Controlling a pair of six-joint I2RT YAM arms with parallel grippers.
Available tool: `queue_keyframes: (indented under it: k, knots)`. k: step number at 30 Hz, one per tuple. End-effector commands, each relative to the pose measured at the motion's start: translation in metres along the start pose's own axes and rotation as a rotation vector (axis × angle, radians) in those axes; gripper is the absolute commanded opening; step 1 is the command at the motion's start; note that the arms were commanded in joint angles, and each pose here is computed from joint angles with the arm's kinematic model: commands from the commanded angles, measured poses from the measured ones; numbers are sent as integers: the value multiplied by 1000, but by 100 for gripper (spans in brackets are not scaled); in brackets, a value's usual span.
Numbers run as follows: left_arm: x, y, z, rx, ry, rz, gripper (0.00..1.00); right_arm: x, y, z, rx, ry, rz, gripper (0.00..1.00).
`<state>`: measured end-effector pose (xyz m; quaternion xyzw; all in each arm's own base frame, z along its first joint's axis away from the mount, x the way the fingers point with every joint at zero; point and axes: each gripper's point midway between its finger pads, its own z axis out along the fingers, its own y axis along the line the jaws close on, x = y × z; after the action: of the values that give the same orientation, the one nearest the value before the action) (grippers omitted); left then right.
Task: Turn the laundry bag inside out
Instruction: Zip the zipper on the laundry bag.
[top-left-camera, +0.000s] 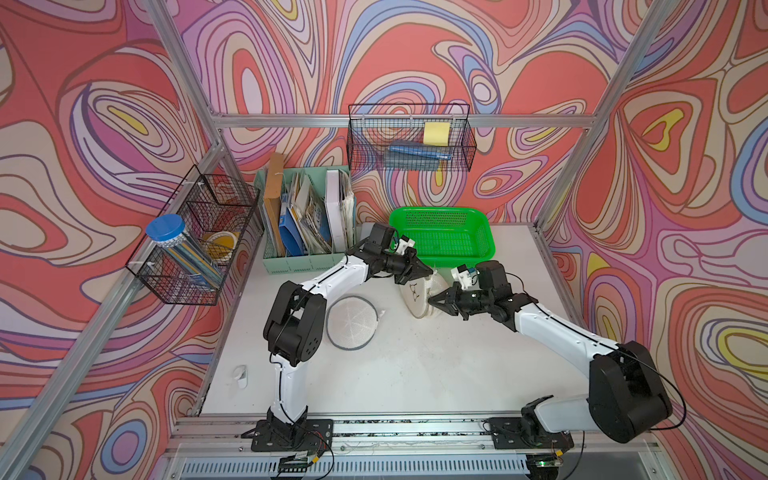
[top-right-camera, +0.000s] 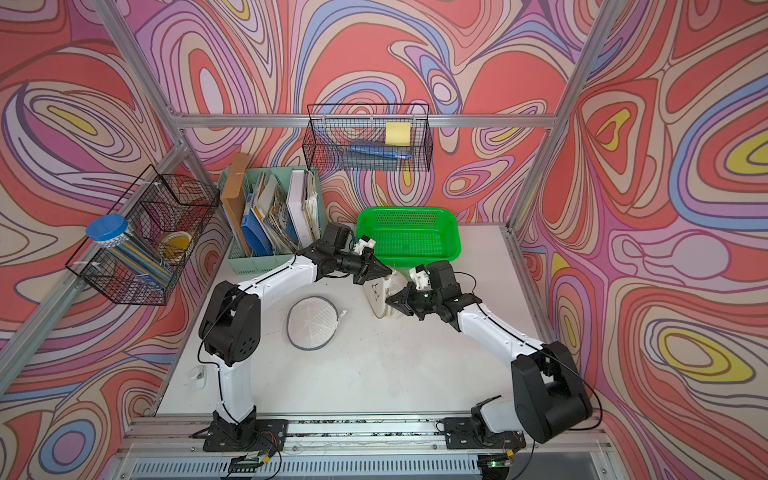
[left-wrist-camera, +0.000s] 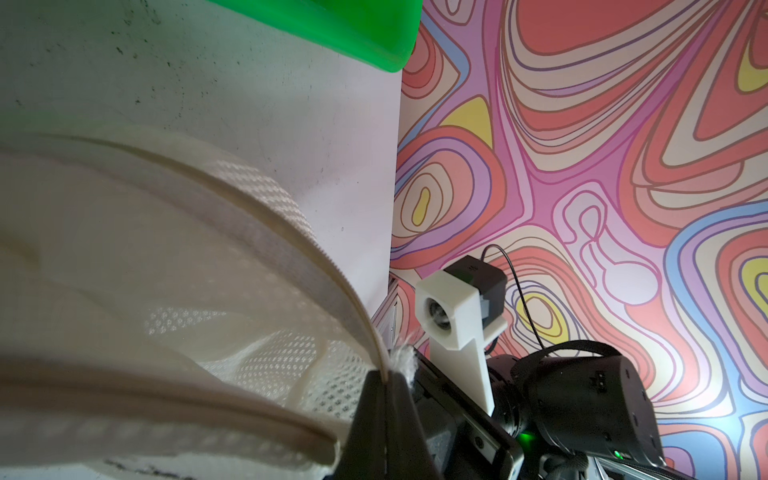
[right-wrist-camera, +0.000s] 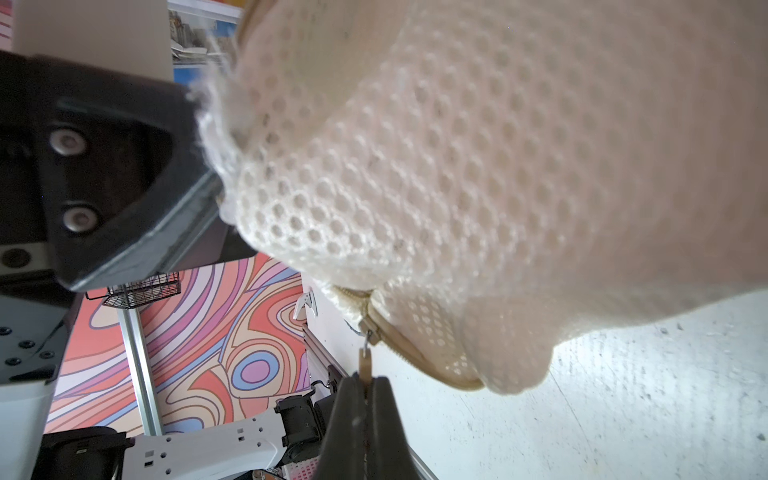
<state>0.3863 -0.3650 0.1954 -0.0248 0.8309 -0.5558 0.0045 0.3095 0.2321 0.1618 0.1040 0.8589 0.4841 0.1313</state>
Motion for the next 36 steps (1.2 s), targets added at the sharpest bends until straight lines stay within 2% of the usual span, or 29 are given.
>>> queue_keyframes:
  k: [1,8,23,27,36]
  knots:
    - [5,-14,-8,7,-11,32,0,-12,13,-5,-12,-40,-50,8]
    - [8,-14,-7,2,-15,26,0,-20,17,-1,-40,-69,-38,14]
    - [8,-18,-6,12,-27,18,0,-20,11,4,-30,-54,2,16]
    - [5,-13,-6,-9,-48,5,0,-16,4,3,-3,-46,14,19]
    - [0,-11,-6,-18,-71,-21,0,-13,6,6,-39,-39,24,20]
